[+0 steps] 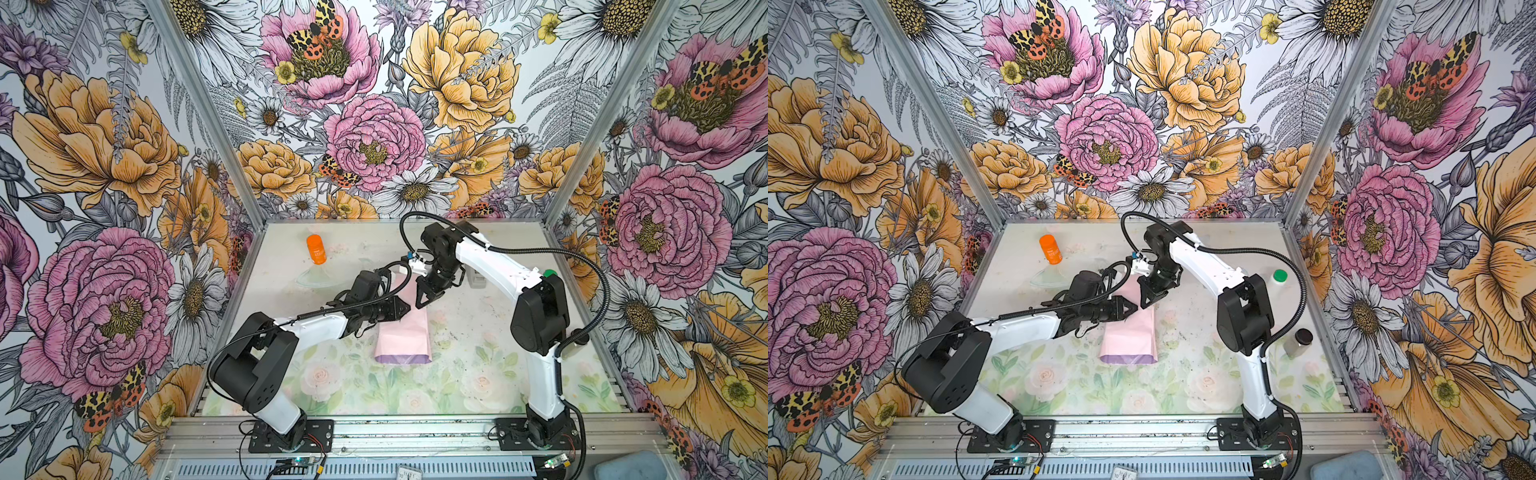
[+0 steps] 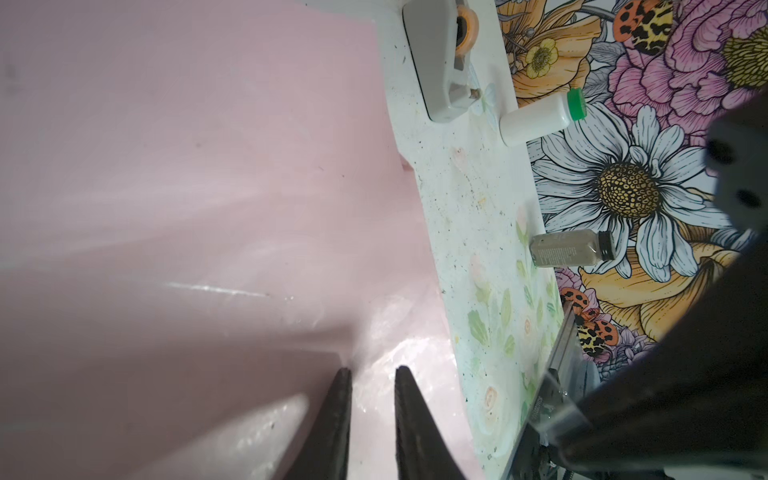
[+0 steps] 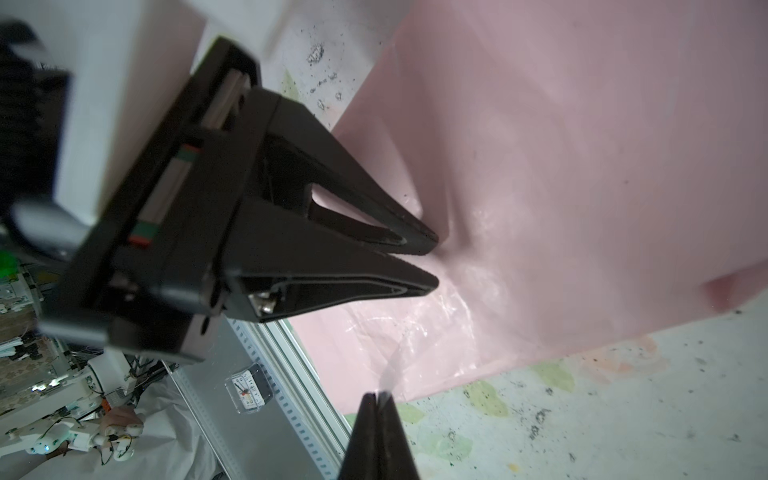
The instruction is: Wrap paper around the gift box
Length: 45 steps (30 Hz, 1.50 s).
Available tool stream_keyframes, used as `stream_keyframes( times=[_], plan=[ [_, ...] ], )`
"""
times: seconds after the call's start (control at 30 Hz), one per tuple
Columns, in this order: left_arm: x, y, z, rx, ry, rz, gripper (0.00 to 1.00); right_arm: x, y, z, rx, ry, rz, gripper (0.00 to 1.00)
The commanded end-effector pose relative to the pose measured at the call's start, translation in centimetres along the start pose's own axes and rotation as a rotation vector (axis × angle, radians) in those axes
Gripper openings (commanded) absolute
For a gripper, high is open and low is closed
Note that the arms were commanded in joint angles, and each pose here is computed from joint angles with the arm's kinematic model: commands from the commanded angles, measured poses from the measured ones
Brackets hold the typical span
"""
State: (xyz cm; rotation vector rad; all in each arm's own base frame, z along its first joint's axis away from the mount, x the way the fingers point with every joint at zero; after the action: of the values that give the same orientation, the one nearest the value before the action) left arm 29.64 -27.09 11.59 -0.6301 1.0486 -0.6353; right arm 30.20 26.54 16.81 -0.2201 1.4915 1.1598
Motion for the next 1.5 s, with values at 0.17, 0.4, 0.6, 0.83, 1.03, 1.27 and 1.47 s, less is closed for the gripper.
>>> stream_keyframes(
  times=[0.17, 0.4, 0.6, 0.83, 1.03, 1.27, 1.47],
  plan=[
    [-0.4, 2.2, -1.2, -0.021, 0.031, 0.094, 0.22, 1.7, -2.2, -1.3, 0.059, 0.061, 0.023, 0.0],
    [-0.4, 2.2, -1.2, -0.021, 0.032, 0.095, 0.22, 2.3, -3.4, -2.4, 0.109, 0.091, 0.029, 0.0],
    [-0.4, 2.2, -1.2, -0.02, 0.031, 0.094, 0.22, 2.7, -3.9, -2.8, 0.13, 0.105, 0.032, 0.0],
    [-0.5, 2.3, -1.3, -0.021, 0.031, 0.096, 0.22, 3.0, -4.2, -2.8, 0.14, 0.112, 0.04, 0.0],
    [-0.5, 2.2, -1.2, -0.019, 0.027, 0.096, 0.22, 3.2, -4.5, -2.8, 0.145, 0.114, 0.041, 0.0],
    [-0.5, 2.2, -1.2, -0.021, 0.026, 0.097, 0.22, 3.4, -4.9, -2.8, 0.152, 0.117, 0.041, 0.0],
    [-0.5, 2.1, -1.1, -0.019, 0.024, 0.096, 0.22, 3.2, -5.1, -2.6, 0.153, 0.107, 0.026, 0.06]
  ],
)
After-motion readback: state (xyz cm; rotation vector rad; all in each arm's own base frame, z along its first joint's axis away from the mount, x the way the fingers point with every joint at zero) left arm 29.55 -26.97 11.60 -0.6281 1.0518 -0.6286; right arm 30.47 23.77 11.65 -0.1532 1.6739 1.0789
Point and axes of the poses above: each gripper's point midway between its finger pads, its own x axis out along the fingers, its own y axis along the line the jaws close on, z = x × y, the point moved 3 cm from there along -x, back along the fingers, and after that the axes turned 8 degrees about -x, right-handed, at the moved point
